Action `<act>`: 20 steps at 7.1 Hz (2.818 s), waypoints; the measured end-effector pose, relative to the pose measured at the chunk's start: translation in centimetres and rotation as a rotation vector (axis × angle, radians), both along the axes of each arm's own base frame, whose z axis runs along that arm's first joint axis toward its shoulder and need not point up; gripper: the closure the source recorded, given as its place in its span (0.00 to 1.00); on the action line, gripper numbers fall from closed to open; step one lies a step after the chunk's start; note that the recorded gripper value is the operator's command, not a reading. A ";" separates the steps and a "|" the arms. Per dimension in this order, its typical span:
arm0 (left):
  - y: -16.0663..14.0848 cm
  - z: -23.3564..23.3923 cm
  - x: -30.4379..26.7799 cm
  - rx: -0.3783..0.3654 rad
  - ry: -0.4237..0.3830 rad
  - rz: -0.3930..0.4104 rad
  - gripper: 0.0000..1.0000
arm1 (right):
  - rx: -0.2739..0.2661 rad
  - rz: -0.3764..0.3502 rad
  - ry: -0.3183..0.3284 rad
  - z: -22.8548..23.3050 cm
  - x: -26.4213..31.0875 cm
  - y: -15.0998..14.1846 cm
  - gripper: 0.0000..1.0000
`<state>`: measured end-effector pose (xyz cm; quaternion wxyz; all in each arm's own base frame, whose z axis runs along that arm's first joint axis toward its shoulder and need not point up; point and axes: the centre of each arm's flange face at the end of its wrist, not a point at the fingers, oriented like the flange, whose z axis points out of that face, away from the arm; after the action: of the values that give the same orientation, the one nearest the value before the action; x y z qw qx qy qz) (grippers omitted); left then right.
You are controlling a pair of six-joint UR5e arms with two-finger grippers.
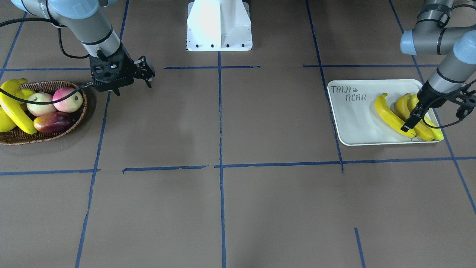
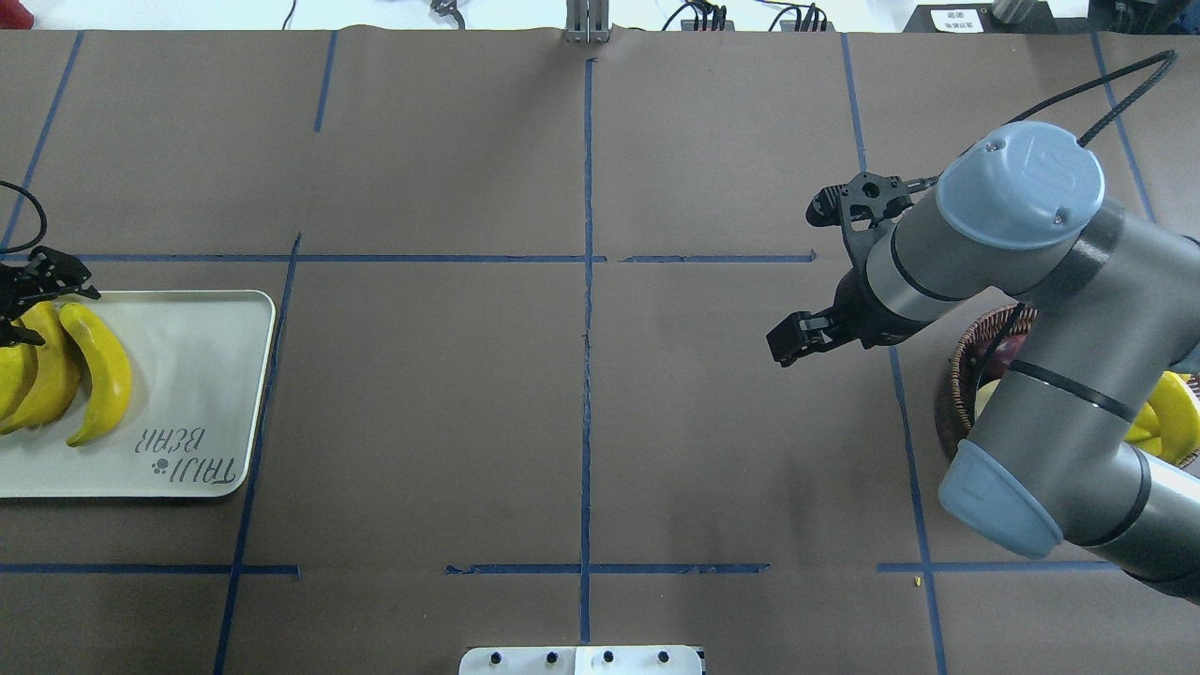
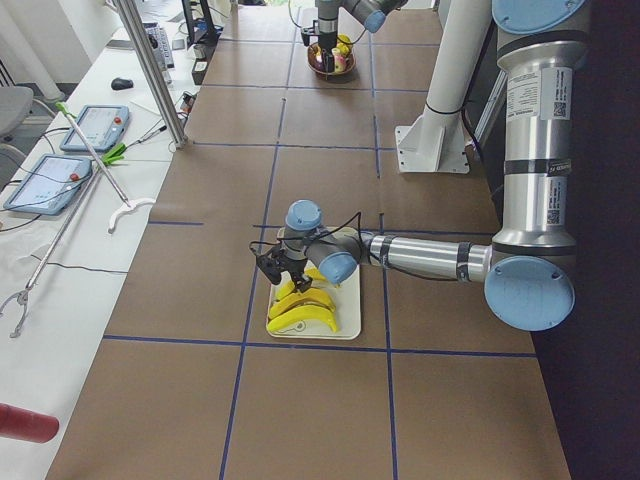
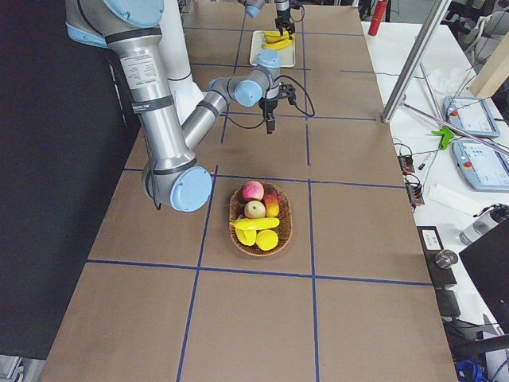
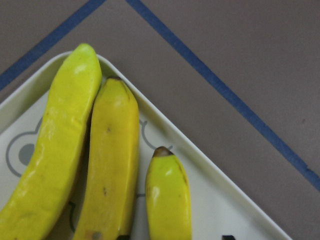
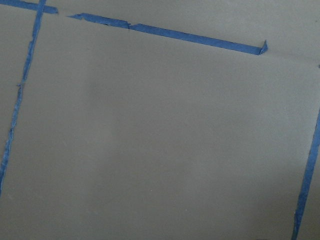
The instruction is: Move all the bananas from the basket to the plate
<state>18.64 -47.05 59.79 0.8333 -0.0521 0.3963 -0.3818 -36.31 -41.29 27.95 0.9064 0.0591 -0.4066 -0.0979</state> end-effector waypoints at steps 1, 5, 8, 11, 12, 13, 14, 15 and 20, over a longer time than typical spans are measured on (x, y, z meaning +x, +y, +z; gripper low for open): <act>-0.2 -1.6 -1.2 0.009 0.043 0.011 0.00 | -0.002 0.002 0.003 0.2 0.2 0.0 0.00; 1.5 -12.4 0.3 0.132 0.196 0.119 0.00 | 0.036 -0.052 0.083 6.4 5.7 2.1 0.00; 2.3 -15.2 2.9 0.171 0.230 0.179 0.00 | 0.111 -0.115 0.116 13.4 12.9 2.9 0.00; 2.5 -15.3 3.4 0.173 0.230 0.188 0.00 | 0.156 -0.195 0.119 21.1 20.5 2.2 0.00; 2.5 -15.3 3.4 0.174 0.230 0.188 0.00 | 0.155 -0.223 0.104 23.3 22.4 1.6 0.00; 2.5 -15.3 3.4 0.173 0.230 0.188 0.00 | 0.146 -0.242 0.078 25.2 24.1 1.3 0.00; 2.5 -15.4 3.4 0.174 0.231 0.188 0.00 | 0.135 -0.256 0.059 26.8 25.3 1.5 0.01; 2.6 -15.5 3.4 0.175 0.232 0.189 0.00 | 0.120 -0.265 0.047 28.0 26.0 2.1 0.01; 2.7 -15.7 3.4 0.178 0.236 0.189 0.00 | 0.049 -0.079 -0.020 32.5 27.2 4.4 0.02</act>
<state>22.07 -44.34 44.04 0.8145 -0.0599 0.5170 -0.2564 -9.14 -36.89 60.42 0.8960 0.0663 -0.4152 -0.1430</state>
